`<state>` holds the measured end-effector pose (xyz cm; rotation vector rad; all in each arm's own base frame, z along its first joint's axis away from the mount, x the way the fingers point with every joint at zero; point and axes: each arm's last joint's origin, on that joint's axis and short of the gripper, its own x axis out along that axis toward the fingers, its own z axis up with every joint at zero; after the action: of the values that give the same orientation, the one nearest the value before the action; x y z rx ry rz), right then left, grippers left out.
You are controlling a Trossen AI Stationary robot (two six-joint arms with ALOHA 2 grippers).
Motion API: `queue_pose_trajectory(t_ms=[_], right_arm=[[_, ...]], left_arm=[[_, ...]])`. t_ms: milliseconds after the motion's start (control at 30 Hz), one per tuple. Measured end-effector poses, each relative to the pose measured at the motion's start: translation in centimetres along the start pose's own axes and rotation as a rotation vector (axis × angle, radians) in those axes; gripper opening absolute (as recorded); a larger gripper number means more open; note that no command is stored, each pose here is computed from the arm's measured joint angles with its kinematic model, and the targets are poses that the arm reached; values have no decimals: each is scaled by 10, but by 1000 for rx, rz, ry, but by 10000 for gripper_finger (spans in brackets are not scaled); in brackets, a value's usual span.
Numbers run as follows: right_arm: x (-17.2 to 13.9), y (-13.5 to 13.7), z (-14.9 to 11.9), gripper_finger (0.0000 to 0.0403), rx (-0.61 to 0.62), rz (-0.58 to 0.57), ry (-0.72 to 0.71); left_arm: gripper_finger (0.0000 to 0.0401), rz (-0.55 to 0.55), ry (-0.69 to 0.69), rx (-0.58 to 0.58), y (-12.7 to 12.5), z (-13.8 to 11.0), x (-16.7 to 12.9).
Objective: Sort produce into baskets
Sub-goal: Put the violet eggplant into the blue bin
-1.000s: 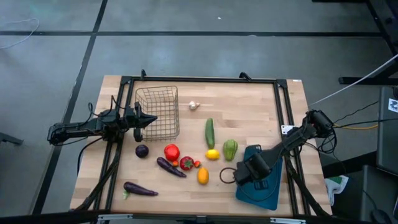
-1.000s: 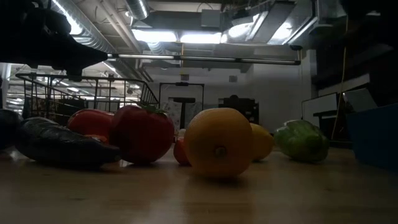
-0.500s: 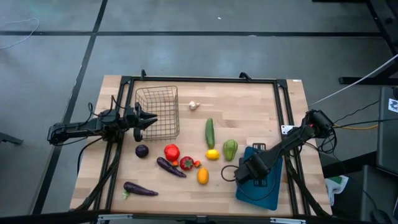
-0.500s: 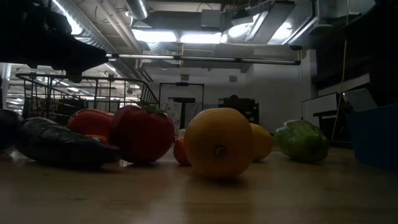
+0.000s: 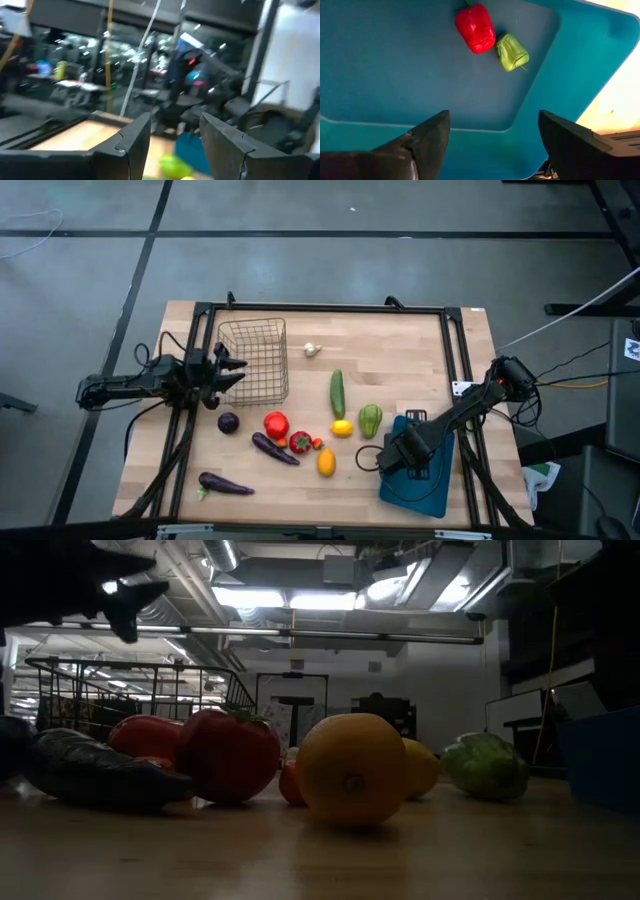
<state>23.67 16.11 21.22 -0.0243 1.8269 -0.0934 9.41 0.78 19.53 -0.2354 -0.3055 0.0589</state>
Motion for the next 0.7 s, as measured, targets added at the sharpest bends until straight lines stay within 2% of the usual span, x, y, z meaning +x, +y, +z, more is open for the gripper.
queue_pose_trajectory(t_ms=[167,333,533,700], right_arm=[[0,0,0,298,0,0,-1],[0,0,0,298,0,0,-1],[0,0,0,298,0,0,-1],[0,0,0,298,0,-1,0]], left_arm=[[168,-97,-2,-29,-10,0,4],[168,-165,91,-55,-25,7,16],[168,-213,186,22,-47,25,45],[169,-261,349,108,-71,34,77]])
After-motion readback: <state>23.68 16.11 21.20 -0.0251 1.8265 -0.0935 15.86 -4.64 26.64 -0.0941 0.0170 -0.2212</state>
